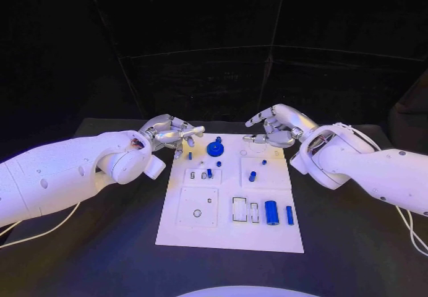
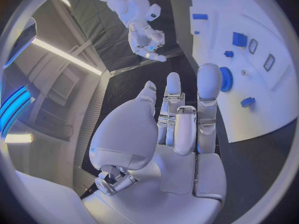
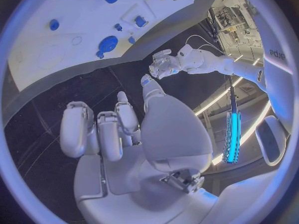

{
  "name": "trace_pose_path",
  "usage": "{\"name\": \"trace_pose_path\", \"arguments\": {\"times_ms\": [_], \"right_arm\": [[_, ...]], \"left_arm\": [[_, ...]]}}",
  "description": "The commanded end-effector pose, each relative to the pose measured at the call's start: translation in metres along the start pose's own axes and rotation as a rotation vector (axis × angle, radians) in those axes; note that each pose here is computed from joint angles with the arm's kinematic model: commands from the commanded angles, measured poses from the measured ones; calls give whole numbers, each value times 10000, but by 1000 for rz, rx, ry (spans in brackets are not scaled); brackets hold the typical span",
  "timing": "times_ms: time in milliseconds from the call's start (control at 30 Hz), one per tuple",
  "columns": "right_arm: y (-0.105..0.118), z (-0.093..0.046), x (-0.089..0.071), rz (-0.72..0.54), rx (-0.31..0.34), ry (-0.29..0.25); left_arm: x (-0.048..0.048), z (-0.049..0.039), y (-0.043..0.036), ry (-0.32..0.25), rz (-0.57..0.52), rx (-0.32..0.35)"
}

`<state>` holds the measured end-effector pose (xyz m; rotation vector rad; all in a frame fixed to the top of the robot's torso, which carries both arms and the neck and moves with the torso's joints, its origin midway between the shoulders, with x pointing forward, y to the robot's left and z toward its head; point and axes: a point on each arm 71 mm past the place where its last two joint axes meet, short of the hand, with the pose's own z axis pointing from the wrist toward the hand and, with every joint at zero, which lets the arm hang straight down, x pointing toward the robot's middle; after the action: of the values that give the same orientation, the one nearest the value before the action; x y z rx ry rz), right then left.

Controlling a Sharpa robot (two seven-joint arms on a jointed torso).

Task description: Assemble the parts on the task board

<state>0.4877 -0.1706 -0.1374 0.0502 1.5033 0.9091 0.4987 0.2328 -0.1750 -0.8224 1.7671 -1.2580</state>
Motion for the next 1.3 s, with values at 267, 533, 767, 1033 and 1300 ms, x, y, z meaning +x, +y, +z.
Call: {"name": "trace_pose_path", "arguments": {"times_ms": [267, 533, 767, 1033, 1300], "right_arm": [[-209, -69, -202, 120, 92, 21], [-308, -57, -220, 107, 141, 49], [-323, -38, -212, 92, 153, 59], [-330, -23, -203, 85, 156, 67], [-335, -13, -200, 78, 158, 68]], "left_arm": [[54, 114, -8, 197, 584, -476], [157, 289, -91, 177, 716, -558], [314, 427, -123, 183, 754, -573], [459, 544, -111, 217, 784, -589], [583, 631, -74, 251, 810, -604]]}}
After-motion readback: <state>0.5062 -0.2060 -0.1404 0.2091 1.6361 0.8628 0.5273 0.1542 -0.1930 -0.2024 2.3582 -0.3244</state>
